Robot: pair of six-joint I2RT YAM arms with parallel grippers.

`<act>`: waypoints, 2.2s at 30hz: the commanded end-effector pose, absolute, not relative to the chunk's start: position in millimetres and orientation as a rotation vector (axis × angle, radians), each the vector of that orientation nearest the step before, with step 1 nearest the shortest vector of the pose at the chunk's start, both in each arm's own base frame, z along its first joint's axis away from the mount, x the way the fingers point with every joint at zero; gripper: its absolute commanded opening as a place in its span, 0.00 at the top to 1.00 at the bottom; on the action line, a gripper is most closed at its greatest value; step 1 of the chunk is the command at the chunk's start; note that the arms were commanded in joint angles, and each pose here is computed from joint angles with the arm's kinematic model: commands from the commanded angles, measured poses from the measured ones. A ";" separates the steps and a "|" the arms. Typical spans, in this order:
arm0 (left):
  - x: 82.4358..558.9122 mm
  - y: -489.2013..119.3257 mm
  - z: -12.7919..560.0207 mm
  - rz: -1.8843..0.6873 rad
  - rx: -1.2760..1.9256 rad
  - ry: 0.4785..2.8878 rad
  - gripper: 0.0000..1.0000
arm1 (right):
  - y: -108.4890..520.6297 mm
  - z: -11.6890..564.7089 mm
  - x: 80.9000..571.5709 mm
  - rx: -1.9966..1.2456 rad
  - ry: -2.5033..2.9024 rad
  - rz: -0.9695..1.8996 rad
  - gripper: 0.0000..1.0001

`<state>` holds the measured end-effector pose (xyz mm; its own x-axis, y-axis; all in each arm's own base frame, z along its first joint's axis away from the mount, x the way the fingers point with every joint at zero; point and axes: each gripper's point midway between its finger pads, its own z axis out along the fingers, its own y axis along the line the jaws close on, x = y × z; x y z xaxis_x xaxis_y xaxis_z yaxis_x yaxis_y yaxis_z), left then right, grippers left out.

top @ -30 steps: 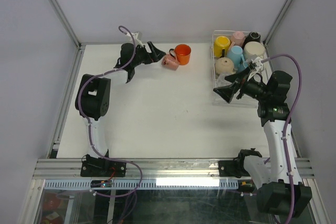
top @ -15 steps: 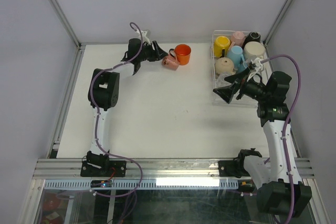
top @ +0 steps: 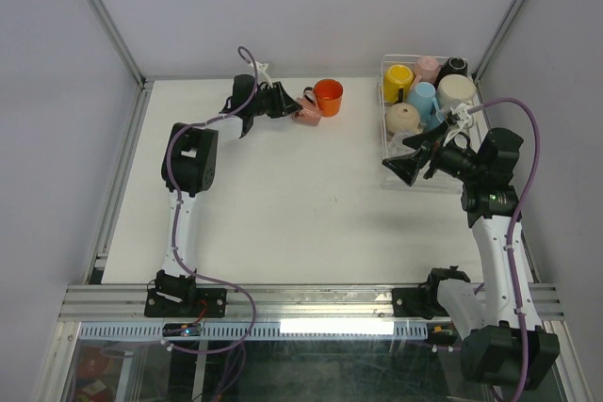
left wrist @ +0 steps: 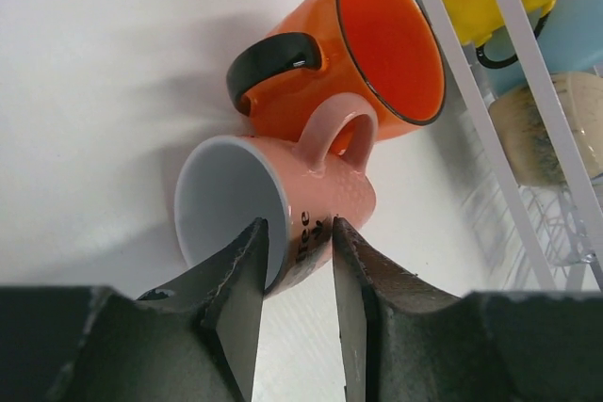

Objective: Load the cups into the dish rack
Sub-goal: Pick up the cup at the center of the board, then turn the cup upside down in the dish rack.

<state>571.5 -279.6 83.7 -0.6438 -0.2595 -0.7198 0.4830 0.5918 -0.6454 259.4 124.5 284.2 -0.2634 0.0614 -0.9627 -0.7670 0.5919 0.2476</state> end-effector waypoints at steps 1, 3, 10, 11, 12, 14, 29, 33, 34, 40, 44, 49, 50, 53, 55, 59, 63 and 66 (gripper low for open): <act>567.1 -289.2 117.5 -1.218 0.240 1.859 0.69 | 126.0 293.4 260.4 -0.626 1.608 0.866 0.01; 560.4 -289.7 123.0 -1.246 0.248 1.835 0.70 | 126.3 292.9 260.6 -0.626 1.610 0.869 0.01; 547.9 -290.5 117.2 -1.252 0.243 1.842 0.69 | 127.2 292.6 260.6 -0.630 1.610 0.871 0.00; 547.3 -289.8 114.4 -1.248 0.236 1.849 0.69 | 127.2 292.6 260.3 -0.629 1.610 0.871 0.00; 546.4 -290.2 113.2 -1.245 0.231 1.852 0.70 | 127.3 292.7 260.6 -0.630 1.609 0.870 0.01; 544.3 -291.1 111.3 -1.243 0.229 1.849 0.71 | 127.1 291.9 260.8 -0.630 1.610 0.869 0.01; 502.2 -296.7 154.2 -1.247 0.399 1.660 1.00 | 127.6 291.8 260.4 -0.634 1.610 0.870 0.00; 475.1 -293.8 175.7 -1.148 0.496 1.583 1.00 | 129.1 292.4 258.5 -0.641 1.604 0.877 0.01; 465.2 -292.7 174.2 -1.115 0.515 1.577 1.00 | 129.8 291.7 258.0 -0.643 1.602 0.882 0.00; 403.0 -300.0 206.0 -0.932 0.674 1.395 1.00 | 137.3 293.9 248.0 -0.668 1.566 0.954 0.01; 347.7 -304.5 230.8 -0.799 0.752 1.202 1.00 | 146.9 296.2 236.3 -0.702 1.528 1.062 0.00; 284.7 -307.7 241.7 -0.650 0.848 1.000 1.00 | 158.4 291.2 229.9 -0.757 1.491 1.120 0.00; 273.4 -308.0 246.1 -0.615 0.868 0.961 1.00 | 161.2 289.5 228.8 -0.765 1.493 1.132 0.00; 254.2 -308.0 246.6 -0.490 0.925 0.903 1.00 | 170.0 283.3 229.0 -0.784 1.505 1.176 0.00; 248.8 -309.0 247.9 -0.411 0.949 0.886 1.00 | 175.2 278.3 230.6 -0.791 1.522 1.207 0.00; 245.2 -309.6 251.7 -0.227 0.986 0.848 1.00 | 187.2 267.8 233.1 -0.810 1.551 1.269 0.00; 239.2 -316.4 254.1 -0.083 1.043 0.793 1.00 | 196.6 258.9 235.6 -0.813 1.595 1.326 0.00; 238.2 -320.3 260.3 0.007 1.067 0.750 1.00 | 202.4 254.2 235.1 -0.818 1.618 1.360 0.00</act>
<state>227.4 -327.7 212.8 0.6441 0.2517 -0.7224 0.5830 0.4499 0.6766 235.0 194.6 236.6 -0.4712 0.0472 -0.8808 -0.8503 0.2411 0.4678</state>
